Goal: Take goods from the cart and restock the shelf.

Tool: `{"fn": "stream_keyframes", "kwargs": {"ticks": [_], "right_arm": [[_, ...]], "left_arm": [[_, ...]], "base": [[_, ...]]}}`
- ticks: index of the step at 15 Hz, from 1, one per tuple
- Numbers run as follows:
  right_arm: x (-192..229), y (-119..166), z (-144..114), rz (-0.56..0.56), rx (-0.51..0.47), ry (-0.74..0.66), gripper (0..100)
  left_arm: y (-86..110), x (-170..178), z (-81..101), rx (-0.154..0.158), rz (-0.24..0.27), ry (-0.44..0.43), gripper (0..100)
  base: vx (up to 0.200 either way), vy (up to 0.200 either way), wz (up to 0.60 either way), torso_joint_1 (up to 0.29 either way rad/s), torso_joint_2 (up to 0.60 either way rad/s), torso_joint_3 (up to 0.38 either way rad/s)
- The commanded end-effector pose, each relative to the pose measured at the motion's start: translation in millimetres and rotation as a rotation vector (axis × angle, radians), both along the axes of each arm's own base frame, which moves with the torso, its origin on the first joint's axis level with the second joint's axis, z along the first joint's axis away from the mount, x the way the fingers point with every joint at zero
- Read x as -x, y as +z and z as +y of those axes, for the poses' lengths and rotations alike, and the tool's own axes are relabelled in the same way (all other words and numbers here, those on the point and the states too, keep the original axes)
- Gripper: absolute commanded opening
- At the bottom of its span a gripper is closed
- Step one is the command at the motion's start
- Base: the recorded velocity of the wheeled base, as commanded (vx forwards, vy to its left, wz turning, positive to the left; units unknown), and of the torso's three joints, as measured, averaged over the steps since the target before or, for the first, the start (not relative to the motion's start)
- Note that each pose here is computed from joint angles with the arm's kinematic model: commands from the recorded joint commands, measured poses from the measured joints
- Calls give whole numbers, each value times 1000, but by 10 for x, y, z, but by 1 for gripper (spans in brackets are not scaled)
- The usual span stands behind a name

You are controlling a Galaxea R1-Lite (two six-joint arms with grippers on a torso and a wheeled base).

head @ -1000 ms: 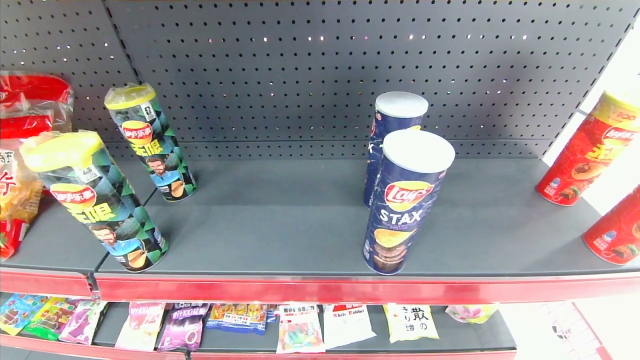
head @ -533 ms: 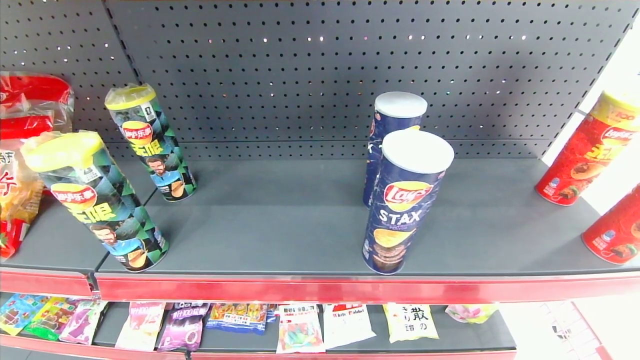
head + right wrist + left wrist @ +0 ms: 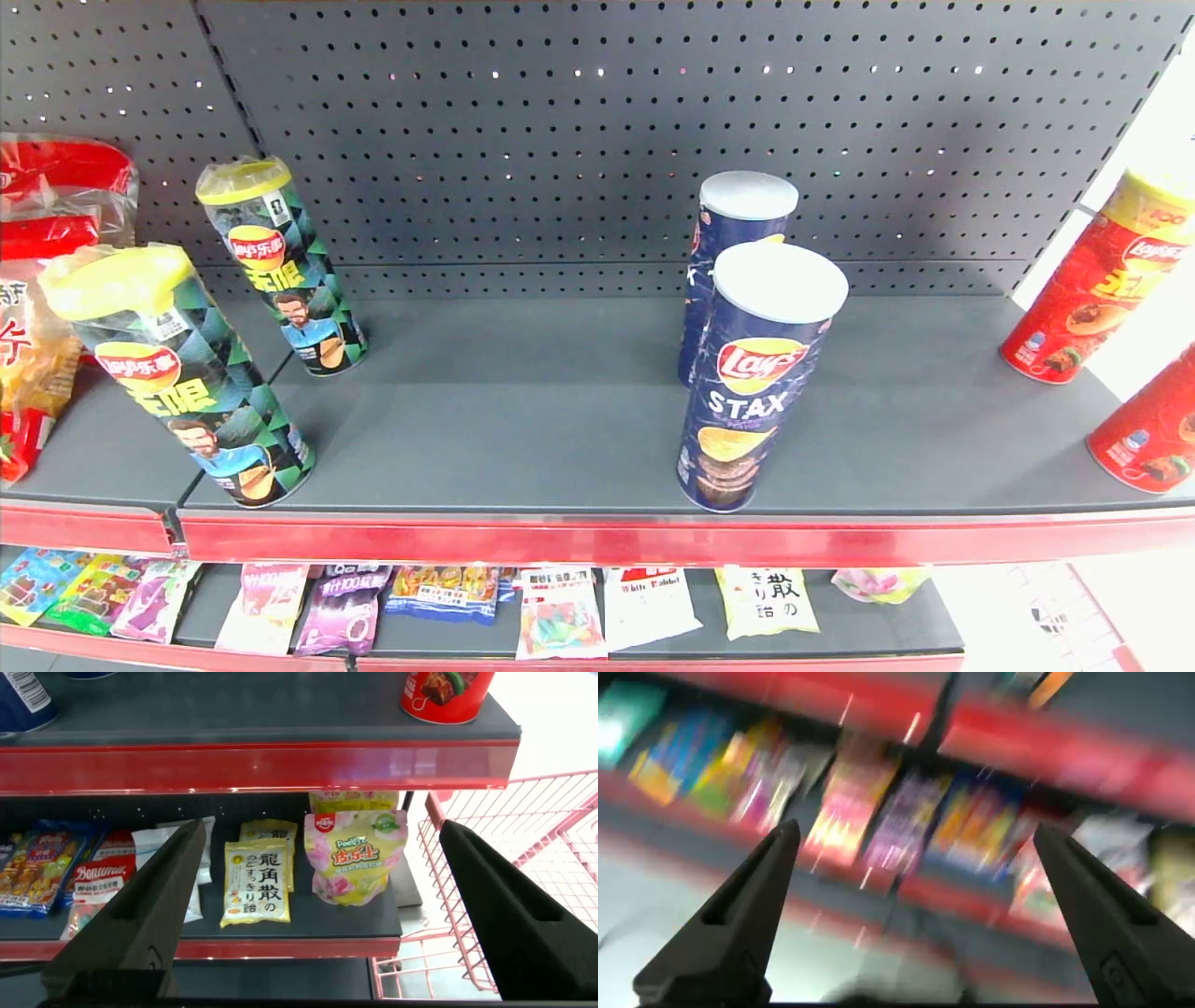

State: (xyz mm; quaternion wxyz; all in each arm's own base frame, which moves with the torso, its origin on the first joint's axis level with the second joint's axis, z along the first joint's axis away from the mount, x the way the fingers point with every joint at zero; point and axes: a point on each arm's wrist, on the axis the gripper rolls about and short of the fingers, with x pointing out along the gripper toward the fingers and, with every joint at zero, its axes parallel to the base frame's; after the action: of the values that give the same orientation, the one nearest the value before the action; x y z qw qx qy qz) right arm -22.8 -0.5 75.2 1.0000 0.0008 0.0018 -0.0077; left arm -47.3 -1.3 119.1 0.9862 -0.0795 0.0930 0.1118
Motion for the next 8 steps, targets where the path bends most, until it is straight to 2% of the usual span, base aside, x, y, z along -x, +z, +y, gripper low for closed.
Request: {"fn": "stream_keyframes", "kwargs": {"ticks": [1,2,3,4,5,7,8], "right_arm": [[-1,0,0,1,0,0,100],[-1,0,0,1,0,-2,100],[-1,0,0,1,0,-2,100],[-1,0,0,1,0,-2,100],[-1,0,0,1,-1,-2,100],[-1,0,0,1,-1,-2,100],[0,0,0,-1,-1,-2,100]], "left_arm": [[-348,-282,-5,-92,-92,-133,100],[-361,-316,-3,-140,-153,-139,100],[-371,-314,0,-144,-139,-129,100],[-371,-313,3,-136,-136,-115,100],[-376,-313,9,-110,-138,-85,100],[-420,-312,-10,-106,-99,-174,100],[-419,-314,-9,-111,-96,-185,100]], "base": [[0,0,0,0,0,0],[0,0,0,0,0,0],[0,0,0,0,0,0],[0,0,0,0,0,0],[0,0,0,0,0,0],[0,0,0,0,0,0],[0,0,0,0,0,0]]}}
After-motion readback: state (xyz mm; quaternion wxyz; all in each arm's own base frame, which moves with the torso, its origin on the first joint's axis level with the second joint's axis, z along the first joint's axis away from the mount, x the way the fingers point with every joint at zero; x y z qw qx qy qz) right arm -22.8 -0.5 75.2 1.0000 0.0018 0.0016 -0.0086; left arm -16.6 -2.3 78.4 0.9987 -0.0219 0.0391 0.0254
